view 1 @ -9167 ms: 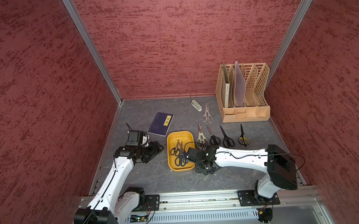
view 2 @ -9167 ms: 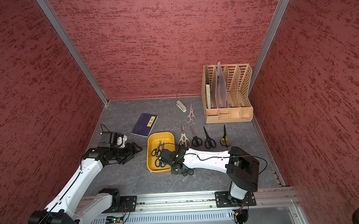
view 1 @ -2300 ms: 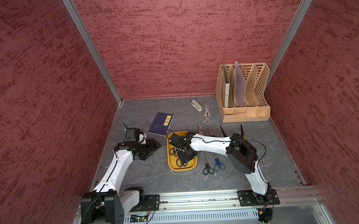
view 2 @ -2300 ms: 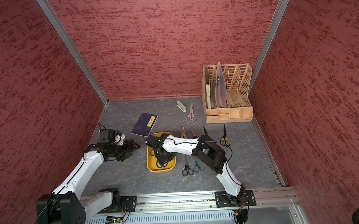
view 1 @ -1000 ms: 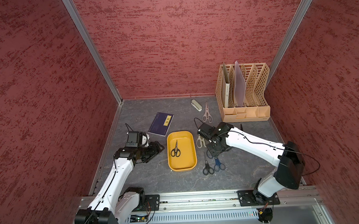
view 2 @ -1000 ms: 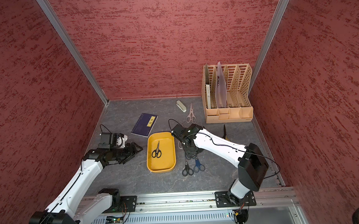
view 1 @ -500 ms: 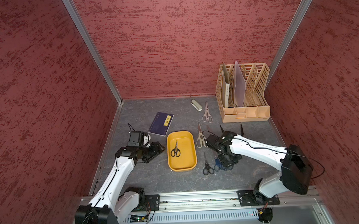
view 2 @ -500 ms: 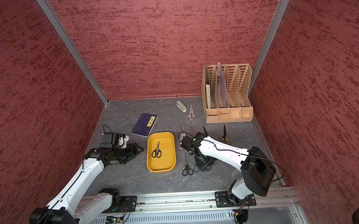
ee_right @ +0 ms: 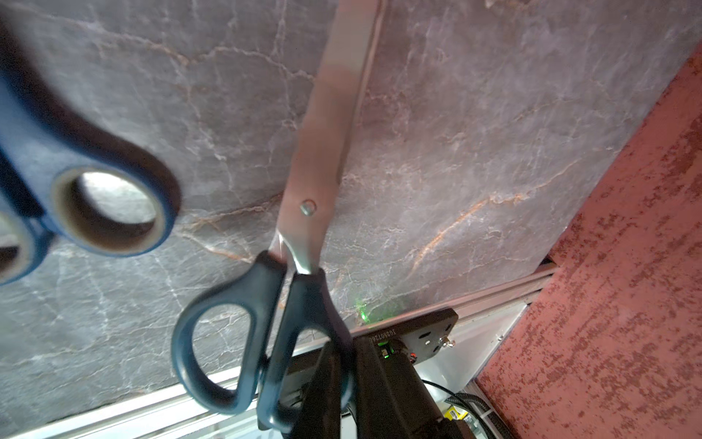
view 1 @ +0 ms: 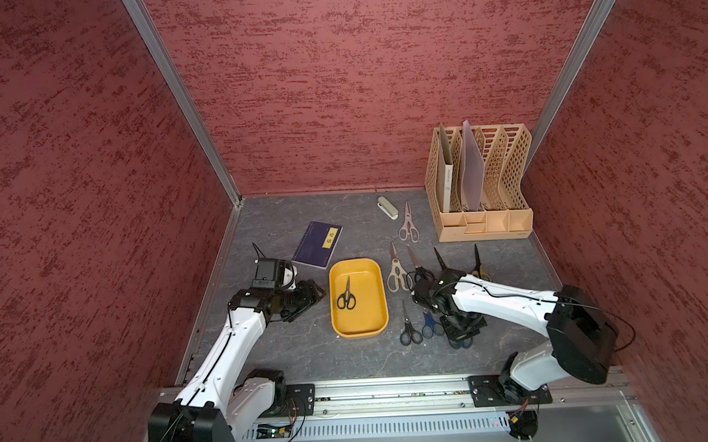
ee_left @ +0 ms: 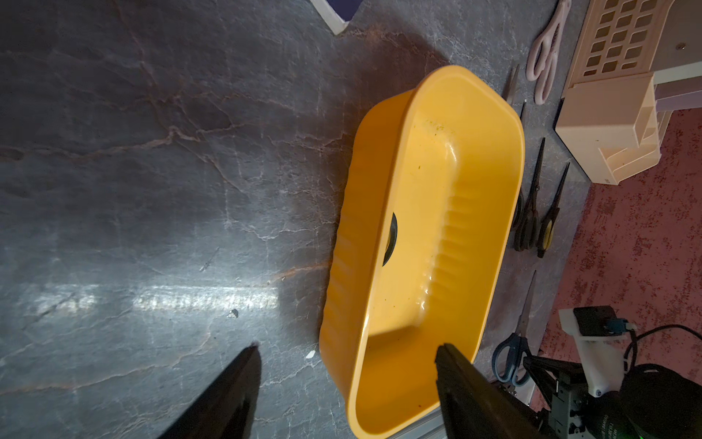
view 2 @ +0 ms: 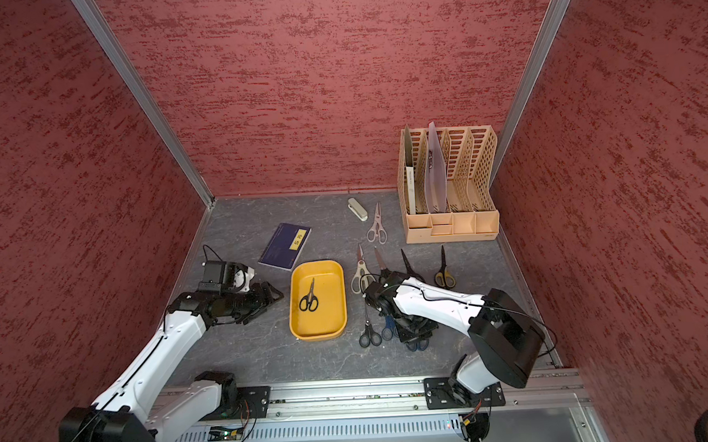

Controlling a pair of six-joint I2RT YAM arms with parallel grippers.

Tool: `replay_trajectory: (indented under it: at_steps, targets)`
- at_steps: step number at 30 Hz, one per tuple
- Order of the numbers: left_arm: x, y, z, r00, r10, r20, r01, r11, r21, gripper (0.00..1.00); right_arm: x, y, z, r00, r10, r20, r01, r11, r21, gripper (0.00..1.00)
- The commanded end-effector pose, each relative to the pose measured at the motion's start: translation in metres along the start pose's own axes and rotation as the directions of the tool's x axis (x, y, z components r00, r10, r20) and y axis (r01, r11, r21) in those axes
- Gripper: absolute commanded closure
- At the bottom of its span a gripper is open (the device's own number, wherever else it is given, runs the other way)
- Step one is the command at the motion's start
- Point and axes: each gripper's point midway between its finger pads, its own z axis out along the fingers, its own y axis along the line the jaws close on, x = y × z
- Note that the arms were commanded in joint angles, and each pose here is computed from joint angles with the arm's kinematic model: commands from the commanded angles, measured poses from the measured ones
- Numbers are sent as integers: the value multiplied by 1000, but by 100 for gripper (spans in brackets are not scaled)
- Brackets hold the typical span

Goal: Take the scissors out of the storage box
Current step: Place the scissors at the center of the board.

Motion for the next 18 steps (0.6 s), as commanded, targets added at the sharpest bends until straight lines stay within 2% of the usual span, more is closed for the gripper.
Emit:
replay_trajectory:
  at_steps: [1,18]
  targets:
    - [1,0,1,1000,18,0,-18,1000,-2,24,-5,-5,4,1000,18,-12,-17,998,59,100]
    - [1,-2,-1,1000,25,4,-25,1000,3,24,-20,1,15,999,43,-5,-42,992,123,99]
